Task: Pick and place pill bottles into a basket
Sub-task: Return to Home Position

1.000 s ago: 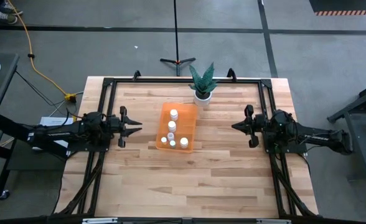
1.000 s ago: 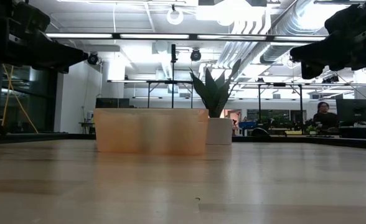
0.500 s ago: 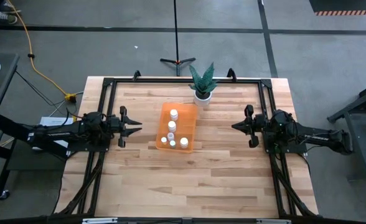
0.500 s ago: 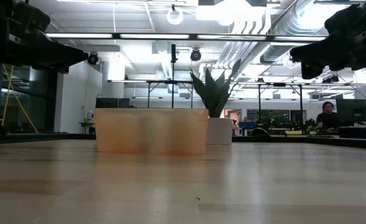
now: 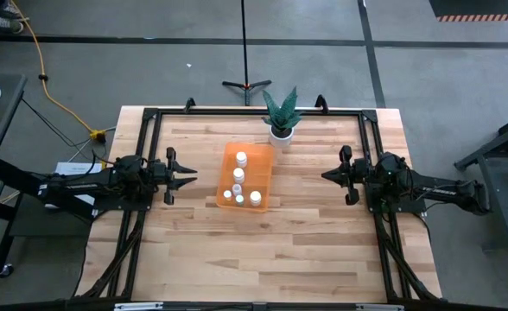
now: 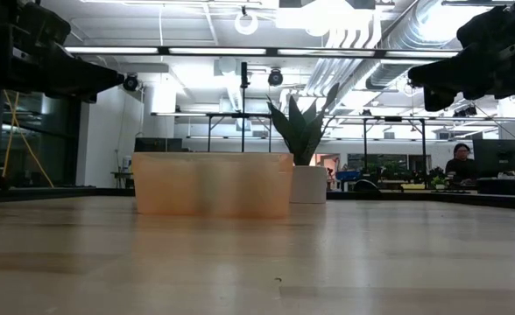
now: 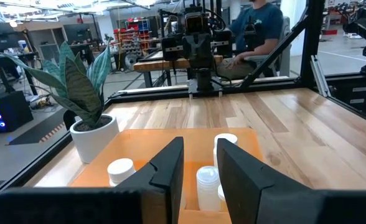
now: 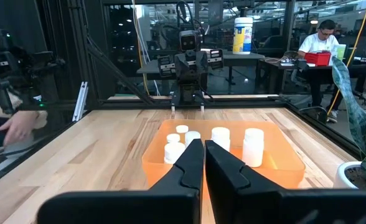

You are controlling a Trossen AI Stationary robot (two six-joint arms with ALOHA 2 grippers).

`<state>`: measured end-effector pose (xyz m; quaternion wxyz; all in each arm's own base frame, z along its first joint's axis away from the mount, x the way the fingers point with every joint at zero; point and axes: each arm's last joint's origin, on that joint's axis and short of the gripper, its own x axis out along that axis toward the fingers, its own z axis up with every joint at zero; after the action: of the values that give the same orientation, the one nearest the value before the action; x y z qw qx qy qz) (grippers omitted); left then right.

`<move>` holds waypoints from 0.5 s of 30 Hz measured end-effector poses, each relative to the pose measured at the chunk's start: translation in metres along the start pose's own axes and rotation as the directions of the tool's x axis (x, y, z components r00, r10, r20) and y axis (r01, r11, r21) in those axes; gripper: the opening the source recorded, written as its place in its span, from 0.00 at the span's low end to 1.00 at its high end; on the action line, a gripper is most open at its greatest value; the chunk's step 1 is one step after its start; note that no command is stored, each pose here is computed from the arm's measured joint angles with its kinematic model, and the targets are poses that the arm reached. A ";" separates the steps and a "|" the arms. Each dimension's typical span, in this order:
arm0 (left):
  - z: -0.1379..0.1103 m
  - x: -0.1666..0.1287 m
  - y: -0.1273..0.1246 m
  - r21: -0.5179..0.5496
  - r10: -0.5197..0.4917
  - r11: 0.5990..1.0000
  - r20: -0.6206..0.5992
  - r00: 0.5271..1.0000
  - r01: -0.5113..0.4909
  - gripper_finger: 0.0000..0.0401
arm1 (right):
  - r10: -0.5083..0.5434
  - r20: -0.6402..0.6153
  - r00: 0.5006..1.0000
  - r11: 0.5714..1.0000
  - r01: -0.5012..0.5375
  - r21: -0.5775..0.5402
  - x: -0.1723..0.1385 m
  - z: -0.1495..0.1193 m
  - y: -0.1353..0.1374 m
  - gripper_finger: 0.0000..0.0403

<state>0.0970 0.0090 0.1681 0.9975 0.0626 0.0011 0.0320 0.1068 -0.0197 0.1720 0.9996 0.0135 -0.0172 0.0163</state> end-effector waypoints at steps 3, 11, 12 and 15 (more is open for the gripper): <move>0.000 0.000 0.000 0.000 0.000 1.000 0.001 1.000 0.000 0.33 | 0.000 0.000 1.000 1.000 0.000 0.000 0.000 0.000 0.000 0.01; 0.000 0.000 0.000 0.000 0.001 1.000 0.001 1.000 -0.001 0.33 | 0.000 0.000 1.000 1.000 0.000 0.000 0.000 0.000 0.000 0.00; 0.000 0.000 0.000 0.000 0.001 1.000 0.001 1.000 -0.001 0.33 | 0.000 0.000 1.000 1.000 0.000 0.000 0.000 0.000 0.000 0.00; 0.000 0.000 0.000 0.000 0.001 1.000 0.001 1.000 -0.001 0.33 | 0.000 0.000 1.000 1.000 0.000 0.000 0.000 0.000 0.000 0.00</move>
<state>0.0969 0.0090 0.1685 0.9975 0.0626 0.0005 0.0323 0.1068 -0.0197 0.1720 0.9996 0.0135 -0.0171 0.0163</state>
